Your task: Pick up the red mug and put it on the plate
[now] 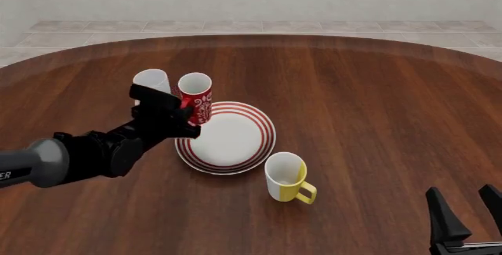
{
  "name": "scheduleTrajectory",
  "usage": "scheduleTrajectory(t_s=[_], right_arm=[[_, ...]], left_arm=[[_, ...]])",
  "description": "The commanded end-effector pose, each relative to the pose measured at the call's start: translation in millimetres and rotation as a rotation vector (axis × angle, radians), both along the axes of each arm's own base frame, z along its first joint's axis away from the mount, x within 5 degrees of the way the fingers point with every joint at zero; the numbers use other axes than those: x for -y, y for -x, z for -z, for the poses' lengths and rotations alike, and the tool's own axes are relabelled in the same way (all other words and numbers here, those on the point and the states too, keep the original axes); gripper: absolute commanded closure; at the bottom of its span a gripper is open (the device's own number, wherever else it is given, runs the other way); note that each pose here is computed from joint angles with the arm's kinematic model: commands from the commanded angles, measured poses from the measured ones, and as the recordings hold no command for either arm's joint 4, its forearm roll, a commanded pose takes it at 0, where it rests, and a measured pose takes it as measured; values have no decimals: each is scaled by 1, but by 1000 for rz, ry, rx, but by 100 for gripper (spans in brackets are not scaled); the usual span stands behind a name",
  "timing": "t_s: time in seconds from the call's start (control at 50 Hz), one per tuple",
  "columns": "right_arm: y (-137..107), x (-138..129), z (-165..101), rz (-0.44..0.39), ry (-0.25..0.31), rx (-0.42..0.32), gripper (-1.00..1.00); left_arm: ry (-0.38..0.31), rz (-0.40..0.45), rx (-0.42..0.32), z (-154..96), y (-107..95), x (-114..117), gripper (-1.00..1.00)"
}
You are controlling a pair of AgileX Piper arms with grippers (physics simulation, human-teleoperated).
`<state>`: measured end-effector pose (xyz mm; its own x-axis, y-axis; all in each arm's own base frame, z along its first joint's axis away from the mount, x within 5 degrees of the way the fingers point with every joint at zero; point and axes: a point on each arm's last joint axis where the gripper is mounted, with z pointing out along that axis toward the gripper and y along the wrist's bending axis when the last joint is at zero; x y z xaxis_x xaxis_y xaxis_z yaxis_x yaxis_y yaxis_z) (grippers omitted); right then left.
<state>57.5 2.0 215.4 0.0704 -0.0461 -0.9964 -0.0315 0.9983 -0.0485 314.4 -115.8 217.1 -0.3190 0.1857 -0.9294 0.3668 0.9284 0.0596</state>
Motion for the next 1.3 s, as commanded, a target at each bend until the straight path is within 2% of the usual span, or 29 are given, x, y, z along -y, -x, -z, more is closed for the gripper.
scheduleTrajectory(t_s=[0.02, 0.28, 0.52, 1.3], right_arm=[[-1, 0, 0, -1, -1, -3, -100], [0, 0, 1, -1, 0, -2, -100], [0, 0, 1, 1, -3, -2, -100], [-1, 0, 1, -1, 0, -2, -100]], left_arm=[[1, 46, 17, -3, -1, 17, 100], [18, 91, 21, -5, 3, 33, 100], [33, 112, 2, 6, 4, 45, 100], [31, 99, -44, 31, 1, 44, 100]])
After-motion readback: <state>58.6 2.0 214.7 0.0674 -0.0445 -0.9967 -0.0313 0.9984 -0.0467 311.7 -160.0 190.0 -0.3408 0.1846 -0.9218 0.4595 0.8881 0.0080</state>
